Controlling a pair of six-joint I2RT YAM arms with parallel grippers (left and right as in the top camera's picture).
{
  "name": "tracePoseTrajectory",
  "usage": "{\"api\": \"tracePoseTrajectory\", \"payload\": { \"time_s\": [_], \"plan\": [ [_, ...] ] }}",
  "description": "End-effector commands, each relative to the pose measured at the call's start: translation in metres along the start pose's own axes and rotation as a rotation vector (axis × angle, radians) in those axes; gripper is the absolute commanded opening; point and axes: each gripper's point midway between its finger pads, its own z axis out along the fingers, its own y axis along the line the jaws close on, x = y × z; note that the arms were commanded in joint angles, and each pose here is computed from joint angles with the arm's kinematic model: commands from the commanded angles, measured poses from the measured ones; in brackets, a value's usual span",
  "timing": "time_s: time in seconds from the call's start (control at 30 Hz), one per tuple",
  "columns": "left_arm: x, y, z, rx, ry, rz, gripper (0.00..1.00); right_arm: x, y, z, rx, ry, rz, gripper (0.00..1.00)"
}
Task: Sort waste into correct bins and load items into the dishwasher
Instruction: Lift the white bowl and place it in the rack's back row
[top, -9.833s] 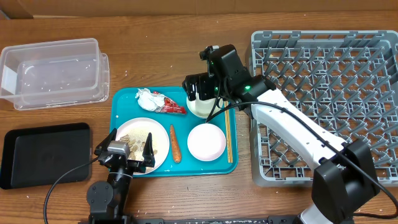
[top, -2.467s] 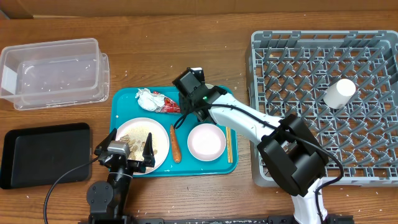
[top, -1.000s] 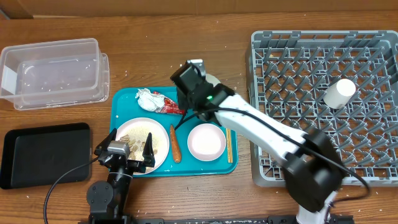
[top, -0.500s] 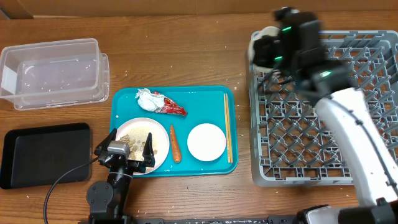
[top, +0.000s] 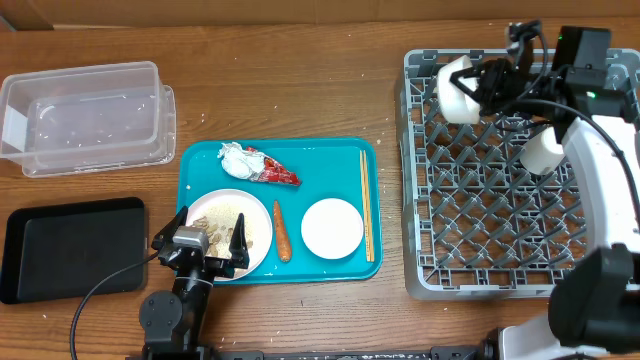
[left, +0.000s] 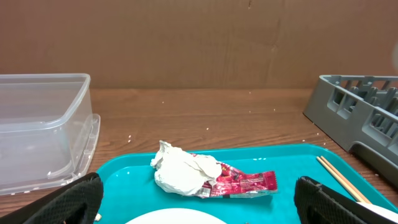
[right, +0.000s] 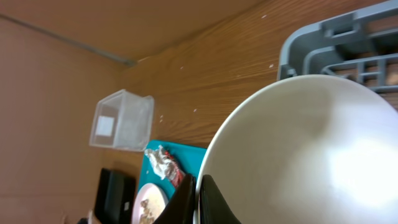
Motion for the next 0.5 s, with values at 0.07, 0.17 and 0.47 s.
{"api": "tracePoseTrajectory", "payload": {
  "time_s": [0.07,0.17,0.47],
  "plan": [
    [0.000,0.000,0.000,-0.003,-0.006,0.024,1.00,0.011,0.002,0.021,-0.191,0.076,0.012,0.04],
    [0.000,0.000,0.000,-0.003,-0.006,0.024,1.00,0.012,-0.010,0.027,-0.179,0.083,0.032,0.04],
    [0.000,0.000,0.000,-0.003,-0.006,0.024,1.00,0.006,-0.035,0.019,-0.116,0.052,0.073,0.04]
  ]
}}
